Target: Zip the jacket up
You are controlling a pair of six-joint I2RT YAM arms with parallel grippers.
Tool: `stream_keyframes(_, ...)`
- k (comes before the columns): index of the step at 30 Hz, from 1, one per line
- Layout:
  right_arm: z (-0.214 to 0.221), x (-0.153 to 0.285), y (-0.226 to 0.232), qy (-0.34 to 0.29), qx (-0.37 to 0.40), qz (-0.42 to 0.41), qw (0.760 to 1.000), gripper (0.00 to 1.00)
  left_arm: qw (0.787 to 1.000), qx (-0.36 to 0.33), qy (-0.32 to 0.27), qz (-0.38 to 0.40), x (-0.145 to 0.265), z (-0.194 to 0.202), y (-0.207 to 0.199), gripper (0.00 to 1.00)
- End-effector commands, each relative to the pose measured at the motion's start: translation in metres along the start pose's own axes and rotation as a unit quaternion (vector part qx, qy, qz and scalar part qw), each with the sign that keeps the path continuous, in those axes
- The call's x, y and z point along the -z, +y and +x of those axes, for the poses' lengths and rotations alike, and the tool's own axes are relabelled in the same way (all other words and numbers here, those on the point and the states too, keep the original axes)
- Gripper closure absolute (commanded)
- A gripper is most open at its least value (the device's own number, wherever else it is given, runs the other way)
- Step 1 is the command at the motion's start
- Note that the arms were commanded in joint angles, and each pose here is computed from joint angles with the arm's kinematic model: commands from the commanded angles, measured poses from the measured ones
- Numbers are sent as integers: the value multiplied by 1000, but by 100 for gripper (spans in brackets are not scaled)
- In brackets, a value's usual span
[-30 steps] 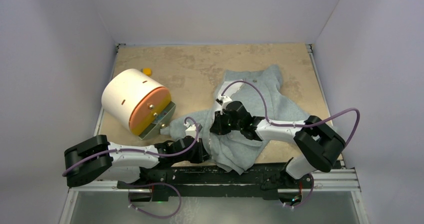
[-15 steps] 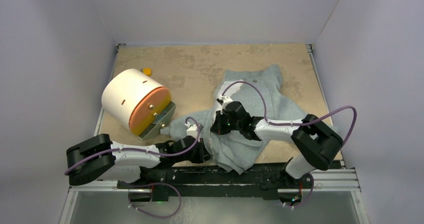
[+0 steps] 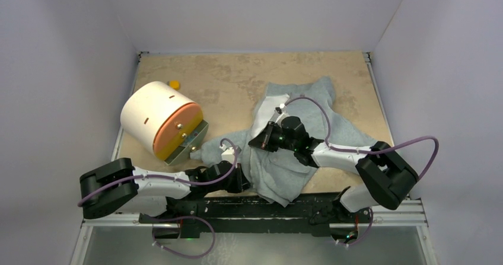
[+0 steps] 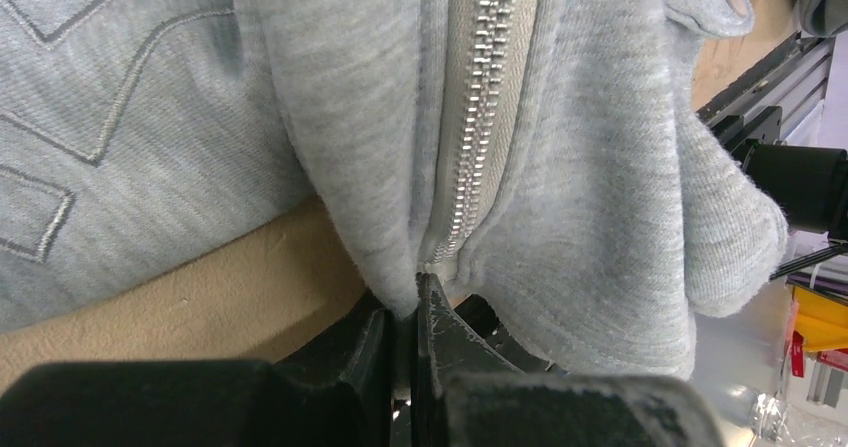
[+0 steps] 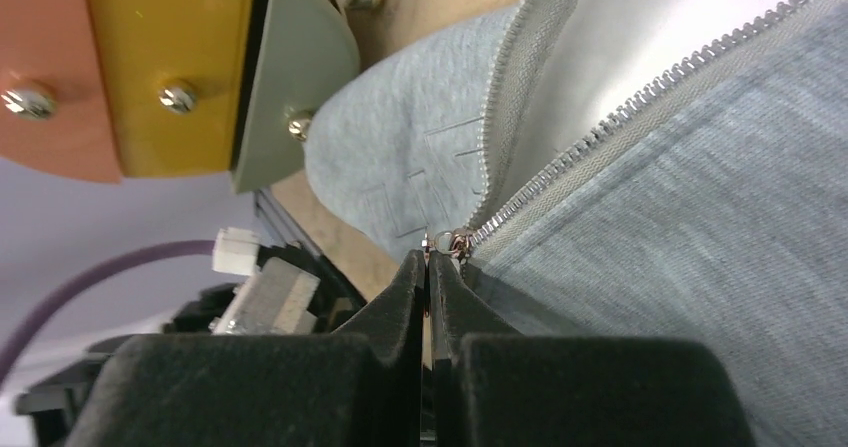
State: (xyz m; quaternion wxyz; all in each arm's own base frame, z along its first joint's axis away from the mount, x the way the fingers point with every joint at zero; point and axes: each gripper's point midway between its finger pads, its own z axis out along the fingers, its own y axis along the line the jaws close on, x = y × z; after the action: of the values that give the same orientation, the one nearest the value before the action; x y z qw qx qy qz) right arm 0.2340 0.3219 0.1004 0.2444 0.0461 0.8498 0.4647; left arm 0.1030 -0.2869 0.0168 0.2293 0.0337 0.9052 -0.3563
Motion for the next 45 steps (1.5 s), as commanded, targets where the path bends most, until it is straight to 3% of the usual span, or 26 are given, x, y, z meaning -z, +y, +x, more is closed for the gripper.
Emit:
stream_keyframes(1,-40,8,43,-59,-86,-88,991,100,993,-26,60,-99,6,35,62,100)
stream_keyframes(15,-93,18,28,-119,-140,-86,979,100,991,-40,68,-112,3,62,59,100)
stream_keyframes(20,-100,24,28,-124,-116,-82,982,100,991,-37,71,-104,3,66,55,100)
stream_keyframes(23,-102,28,40,-116,-52,-91,988,100,993,-37,61,-99,5,60,48,100)
stream_keyframes(31,-23,40,26,-20,-10,-66,998,100,998,-52,16,-39,14,36,19,100)
stream_keyframes(36,36,41,9,20,-33,-49,998,100,997,-65,16,-29,16,34,12,100)
stream_keyframes(45,87,42,-15,56,-48,-23,997,100,997,-70,22,-21,15,35,7,100)
